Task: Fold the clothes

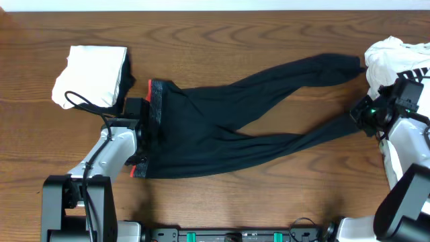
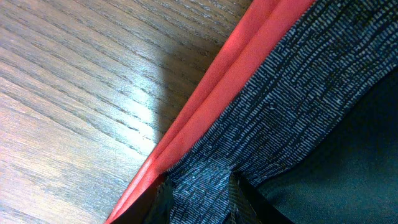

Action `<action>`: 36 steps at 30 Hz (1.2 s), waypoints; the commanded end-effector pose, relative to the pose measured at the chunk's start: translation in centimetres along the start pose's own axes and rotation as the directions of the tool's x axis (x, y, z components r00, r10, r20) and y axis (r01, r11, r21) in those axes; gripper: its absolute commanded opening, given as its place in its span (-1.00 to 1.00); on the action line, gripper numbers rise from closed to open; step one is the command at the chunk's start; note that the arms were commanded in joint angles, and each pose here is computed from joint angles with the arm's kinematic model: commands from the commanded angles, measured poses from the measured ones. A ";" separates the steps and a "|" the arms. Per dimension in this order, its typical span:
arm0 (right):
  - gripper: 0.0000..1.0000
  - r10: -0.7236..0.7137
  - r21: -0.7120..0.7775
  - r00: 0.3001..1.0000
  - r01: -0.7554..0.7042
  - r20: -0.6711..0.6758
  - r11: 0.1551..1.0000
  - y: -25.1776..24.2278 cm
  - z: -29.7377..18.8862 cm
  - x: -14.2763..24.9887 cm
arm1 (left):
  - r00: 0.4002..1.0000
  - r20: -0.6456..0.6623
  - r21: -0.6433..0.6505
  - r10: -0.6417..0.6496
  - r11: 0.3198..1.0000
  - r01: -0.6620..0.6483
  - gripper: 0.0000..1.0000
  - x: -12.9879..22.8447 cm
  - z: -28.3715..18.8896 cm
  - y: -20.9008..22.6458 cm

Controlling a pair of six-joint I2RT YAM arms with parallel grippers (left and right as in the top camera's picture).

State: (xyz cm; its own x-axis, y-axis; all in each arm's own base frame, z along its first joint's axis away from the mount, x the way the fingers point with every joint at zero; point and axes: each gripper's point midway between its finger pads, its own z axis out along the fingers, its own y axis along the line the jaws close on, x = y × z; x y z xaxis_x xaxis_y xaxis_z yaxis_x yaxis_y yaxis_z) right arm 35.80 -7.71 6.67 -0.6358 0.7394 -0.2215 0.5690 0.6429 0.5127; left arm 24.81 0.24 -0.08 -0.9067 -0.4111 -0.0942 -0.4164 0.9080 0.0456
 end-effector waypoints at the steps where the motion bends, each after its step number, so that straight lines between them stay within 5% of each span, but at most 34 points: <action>1: -0.98 -0.109 -0.100 0.994 0.110 0.014 0.989 2.9 -2.2 0.1 | 1.000 -0.001 -0.007 -0.003 1.000 0.003 -0.34 -0.2 0.1 0.2; 13: -0.97 -0.070 0.326 0.993 0.097 -0.092 0.940 -6.4 -3.4 4.6 | 1.000 0.000 -0.007 -0.002 1.000 0.002 -0.34 -0.2 0.1 0.2; 23: -0.97 -0.045 0.619 0.999 0.054 -0.031 0.784 -13.7 -5.1 4.9 | 1.000 0.000 -0.007 -0.002 1.000 0.002 -0.33 -0.2 0.1 0.2; 33: -0.92 -0.061 0.623 0.997 0.017 0.049 0.782 -14.0 -5.3 2.9 | 1.000 0.000 -0.007 -0.002 1.000 0.002 -0.33 -0.2 0.1 0.2; 36: -0.63 -0.062 0.616 0.998 0.037 0.018 0.787 -13.9 -5.2 3.5 | 1.000 0.000 -0.007 -0.002 1.000 0.002 -0.33 -0.3 0.1 0.2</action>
State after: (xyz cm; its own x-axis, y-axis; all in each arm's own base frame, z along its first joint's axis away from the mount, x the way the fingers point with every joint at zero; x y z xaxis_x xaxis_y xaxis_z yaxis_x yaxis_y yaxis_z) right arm 23.49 -14.68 2.93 -0.6559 0.7073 -0.2636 0.7467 0.6591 -0.0897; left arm 24.85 0.26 -0.07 -0.9063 -0.4118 -0.0952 -0.4172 0.9077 0.0451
